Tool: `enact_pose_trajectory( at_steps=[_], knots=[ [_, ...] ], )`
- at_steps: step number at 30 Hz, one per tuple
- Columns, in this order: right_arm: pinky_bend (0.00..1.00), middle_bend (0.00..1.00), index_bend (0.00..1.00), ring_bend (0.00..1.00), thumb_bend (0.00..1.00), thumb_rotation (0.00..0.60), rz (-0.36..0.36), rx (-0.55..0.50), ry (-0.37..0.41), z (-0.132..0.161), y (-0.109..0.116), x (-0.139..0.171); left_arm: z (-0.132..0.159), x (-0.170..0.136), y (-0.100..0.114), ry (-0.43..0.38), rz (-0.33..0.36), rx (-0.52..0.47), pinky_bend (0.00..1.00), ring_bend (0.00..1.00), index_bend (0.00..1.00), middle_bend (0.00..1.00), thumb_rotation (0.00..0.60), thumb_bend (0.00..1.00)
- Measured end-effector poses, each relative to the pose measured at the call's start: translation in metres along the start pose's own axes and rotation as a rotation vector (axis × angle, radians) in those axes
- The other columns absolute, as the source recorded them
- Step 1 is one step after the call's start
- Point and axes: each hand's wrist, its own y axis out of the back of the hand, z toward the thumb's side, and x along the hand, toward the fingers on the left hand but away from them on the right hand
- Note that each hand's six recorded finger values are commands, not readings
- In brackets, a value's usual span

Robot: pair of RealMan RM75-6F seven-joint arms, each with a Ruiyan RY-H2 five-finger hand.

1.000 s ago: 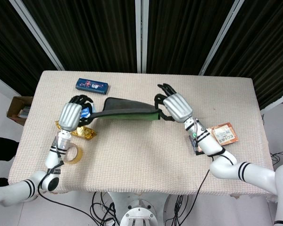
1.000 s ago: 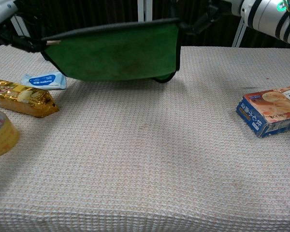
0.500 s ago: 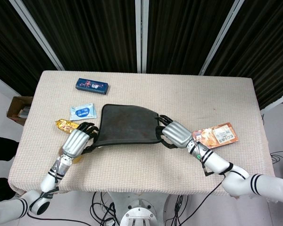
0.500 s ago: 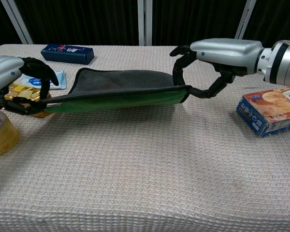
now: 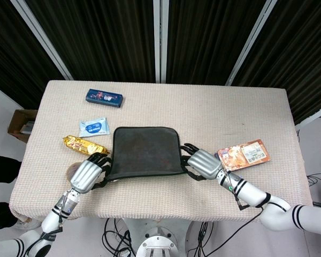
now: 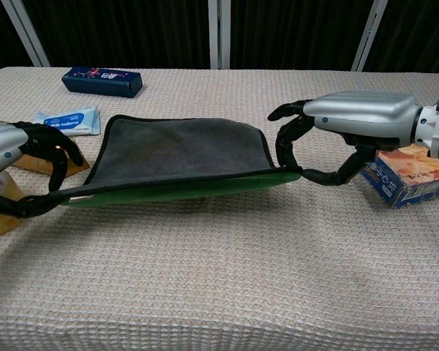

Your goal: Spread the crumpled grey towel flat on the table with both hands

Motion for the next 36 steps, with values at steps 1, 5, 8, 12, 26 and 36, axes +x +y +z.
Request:
enact_pose_trajectory(
  at_steps=[1,5,8,12,26,36],
  knots=[
    [0.0,0.33,0.73,0.0,0.54,0.6,-0.001,0.005,-0.002,0.0,0.0,0.001,0.0,-0.001,-0.002,0.0,-0.008,0.007,0.22,0.2,0.62,0.3,0.6,0.41],
    [0.0,0.29,0.64,0.0,0.46,0.6,0.001,0.039,-0.007,0.0,-0.006,0.0,0.001,-0.002,-0.01,0.003,-0.063,0.025,0.2,0.17,0.51,0.23,0.6,0.37],
    [0.0,0.23,0.49,0.0,0.3,0.6,0.007,0.08,-0.014,0.001,-0.015,0.0,0.002,-0.005,-0.016,0.01,-0.119,0.055,0.19,0.14,0.39,0.17,0.6,0.31],
    [0.0,0.16,0.22,0.0,0.13,0.6,0.039,0.116,-0.038,0.002,-0.039,0.003,0.005,-0.009,-0.021,0.025,-0.201,0.104,0.18,0.13,0.26,0.13,0.6,0.23],
    [0.0,0.08,0.01,0.0,0.02,0.6,0.037,0.142,-0.097,0.001,-0.036,0.033,0.0,-0.017,0.007,0.102,-0.251,0.155,0.18,0.12,0.2,0.12,0.6,0.16],
    [0.0,0.07,0.01,0.0,0.02,0.6,-0.202,0.146,-0.212,-0.027,0.04,0.06,0.012,-0.021,0.016,0.02,-0.176,0.085,0.18,0.12,0.33,0.13,0.6,0.15]
  ],
)
